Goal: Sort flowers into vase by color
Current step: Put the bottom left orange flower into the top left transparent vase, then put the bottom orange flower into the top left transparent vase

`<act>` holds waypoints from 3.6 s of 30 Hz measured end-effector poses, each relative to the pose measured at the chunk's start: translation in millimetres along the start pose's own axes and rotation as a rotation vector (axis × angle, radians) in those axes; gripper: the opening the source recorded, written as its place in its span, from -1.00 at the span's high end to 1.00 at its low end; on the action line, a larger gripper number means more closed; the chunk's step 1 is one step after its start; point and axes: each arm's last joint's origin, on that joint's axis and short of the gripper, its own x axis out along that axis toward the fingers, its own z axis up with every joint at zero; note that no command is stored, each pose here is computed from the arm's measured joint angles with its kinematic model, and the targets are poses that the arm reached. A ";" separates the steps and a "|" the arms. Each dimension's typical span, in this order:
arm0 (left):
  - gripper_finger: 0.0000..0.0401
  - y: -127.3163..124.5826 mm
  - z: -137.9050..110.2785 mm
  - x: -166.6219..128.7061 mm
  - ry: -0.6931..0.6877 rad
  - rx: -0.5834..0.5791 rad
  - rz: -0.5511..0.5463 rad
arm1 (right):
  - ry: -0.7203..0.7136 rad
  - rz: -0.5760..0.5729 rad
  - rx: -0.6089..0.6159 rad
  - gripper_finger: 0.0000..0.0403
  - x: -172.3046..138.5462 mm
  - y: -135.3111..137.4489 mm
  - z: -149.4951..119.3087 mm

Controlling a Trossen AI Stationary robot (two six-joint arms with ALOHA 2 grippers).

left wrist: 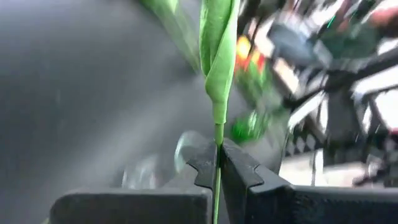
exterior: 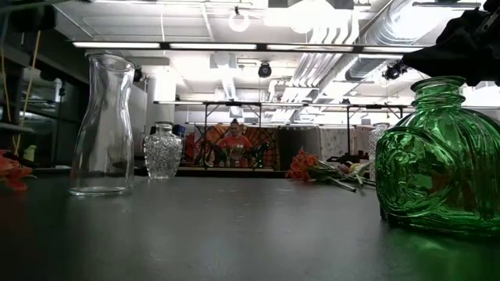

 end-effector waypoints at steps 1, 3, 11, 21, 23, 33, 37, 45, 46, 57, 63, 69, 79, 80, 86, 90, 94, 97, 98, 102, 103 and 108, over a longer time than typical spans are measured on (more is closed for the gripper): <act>1.00 -1.8 4.5 0.8 -0.054 0.011 -0.007 | 0.000 0.000 0.000 1.00 0.0 0.0 0.0; 1.00 -6.1 15.1 2.7 -0.171 0.043 -0.015 | 0.000 0.000 0.000 1.00 0.0 0.0 0.0; 1.00 -27.2 76.0 -3.0 -0.653 0.190 -0.041 | 0.000 0.000 0.000 1.00 0.0 0.0 0.1; 1.00 20.7 109.1 18.0 -0.664 0.467 0.512 | 0.000 0.000 0.000 1.00 0.0 0.0 0.0; 1.00 34.0 116.6 22.1 -0.647 0.475 0.630 | 0.000 0.000 0.000 1.00 0.0 0.0 0.0; 1.00 71.2 162.3 49.7 -0.618 0.468 0.624 | 0.000 0.000 0.000 1.00 0.0 0.0 0.0; 1.00 84.3 168.1 67.1 -0.540 0.439 0.577 | 0.000 0.000 0.000 1.00 0.0 0.0 0.0; 1.00 89.7 169.8 69.4 -0.551 0.426 0.671 | 0.000 0.000 0.000 1.00 0.0 0.0 0.0; 1.00 89.5 170.0 67.9 -0.562 0.421 0.686 | 0.000 0.000 0.000 1.00 0.0 0.0 0.0; 1.00 122.3 122.6 77.7 -0.631 0.221 0.630 | 0.000 0.000 0.000 1.00 0.0 0.0 0.0; 1.00 120.3 116.8 73.2 -0.699 0.243 0.579 | 0.000 0.000 -0.001 1.00 0.0 0.0 0.1; 0.99 123.3 113.3 74.6 -0.650 0.258 0.609 | 0.000 0.000 0.000 1.00 0.0 0.0 0.0; 0.69 127.6 107.8 76.6 -0.577 0.262 0.635 | -0.001 0.000 0.000 1.00 0.0 0.0 0.1; 0.64 127.6 107.5 76.9 -0.569 0.263 0.625 | 0.000 0.000 0.000 1.00 0.0 0.0 0.0; 0.34 127.4 103.9 79.8 -0.494 0.249 0.528 | -0.001 0.000 0.000 1.00 0.0 0.0 0.1; 0.15 125.2 102.4 79.0 -0.401 0.235 0.483 | -0.001 0.000 0.000 1.00 0.0 0.0 0.1; 0.01 120.8 103.9 72.7 -0.298 0.246 0.510 | 0.000 0.000 0.000 1.00 0.0 0.0 0.1; -0.07 116.5 106.9 66.5 -0.251 0.262 0.540 | -0.001 0.000 -0.004 1.00 0.0 0.0 0.1; -0.09 115.0 107.8 64.4 -0.234 0.267 0.545 | 0.000 0.000 -0.004 1.00 0.0 0.0 0.0; -0.14 107.3 109.3 54.4 -0.117 0.267 0.514 | 0.000 0.000 0.000 1.00 0.0 0.0 0.0; -0.14 106.0 108.2 52.0 -0.075 0.261 0.502 | 0.000 0.000 -0.003 1.00 0.0 0.0 0.0; -0.14 102.1 99.4 42.3 0.117 0.142 0.418 | 0.000 0.000 0.000 1.00 0.0 0.0 0.1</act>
